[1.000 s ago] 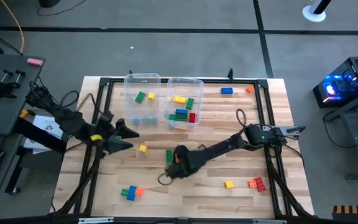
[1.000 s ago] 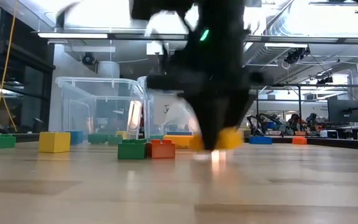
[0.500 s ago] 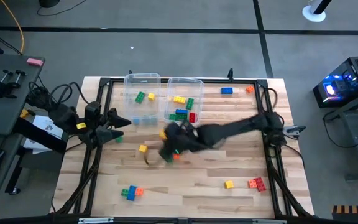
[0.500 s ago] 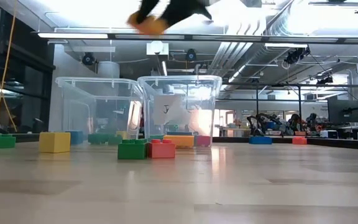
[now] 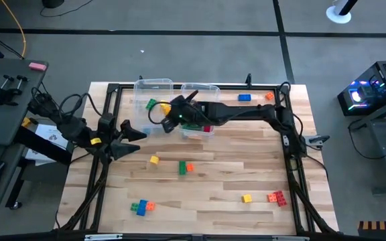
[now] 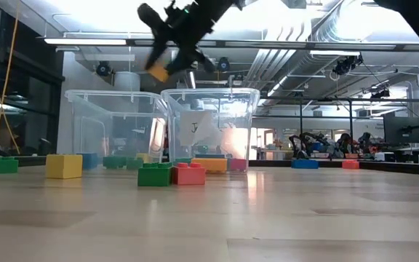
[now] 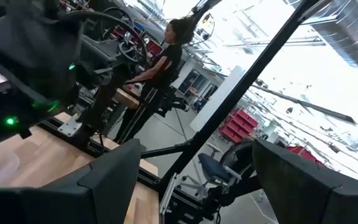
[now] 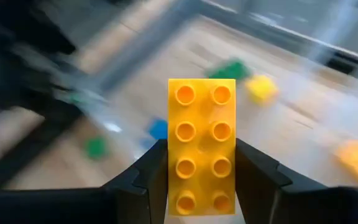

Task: Sort blocks by size
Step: Put the yellow big game piece into the right transparent bin

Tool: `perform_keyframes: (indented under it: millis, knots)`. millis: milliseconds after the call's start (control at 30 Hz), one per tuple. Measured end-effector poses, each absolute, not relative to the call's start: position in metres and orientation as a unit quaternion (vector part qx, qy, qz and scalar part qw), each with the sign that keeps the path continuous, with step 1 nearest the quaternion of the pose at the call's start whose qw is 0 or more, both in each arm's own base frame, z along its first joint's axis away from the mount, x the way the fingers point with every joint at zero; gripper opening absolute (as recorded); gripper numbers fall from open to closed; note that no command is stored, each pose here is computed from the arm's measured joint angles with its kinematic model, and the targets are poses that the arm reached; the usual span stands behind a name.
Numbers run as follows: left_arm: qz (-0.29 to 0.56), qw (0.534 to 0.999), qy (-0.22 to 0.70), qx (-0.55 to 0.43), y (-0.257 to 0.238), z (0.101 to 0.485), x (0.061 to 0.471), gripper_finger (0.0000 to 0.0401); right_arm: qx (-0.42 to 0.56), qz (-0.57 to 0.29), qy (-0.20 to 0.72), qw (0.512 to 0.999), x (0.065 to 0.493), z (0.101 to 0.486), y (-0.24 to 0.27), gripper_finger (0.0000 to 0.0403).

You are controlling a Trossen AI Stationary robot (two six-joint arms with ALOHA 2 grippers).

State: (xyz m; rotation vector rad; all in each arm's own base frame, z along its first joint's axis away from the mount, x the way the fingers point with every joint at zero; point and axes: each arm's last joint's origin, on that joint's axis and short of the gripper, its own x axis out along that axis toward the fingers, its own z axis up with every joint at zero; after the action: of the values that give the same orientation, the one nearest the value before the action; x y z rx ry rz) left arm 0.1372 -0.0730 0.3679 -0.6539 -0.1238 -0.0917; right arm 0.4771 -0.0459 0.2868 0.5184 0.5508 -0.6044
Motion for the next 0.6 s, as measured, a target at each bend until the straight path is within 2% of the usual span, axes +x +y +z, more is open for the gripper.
perform_keyframes:
  millis: [300, 600]
  knots:
    - [-0.042, 0.948, -0.063, -0.308, -0.073, 0.368, 0.137, 0.0298, 0.171, -0.444, 0.405, 0.780, 0.435, 0.270, -0.066, 0.0136]
    - [-0.042, 0.950, -0.063, -0.303, -0.073, 0.368, 0.137, 0.0298, 0.189, -0.447, 0.407, 0.774, 0.433, 0.269, -0.077, 0.0136]
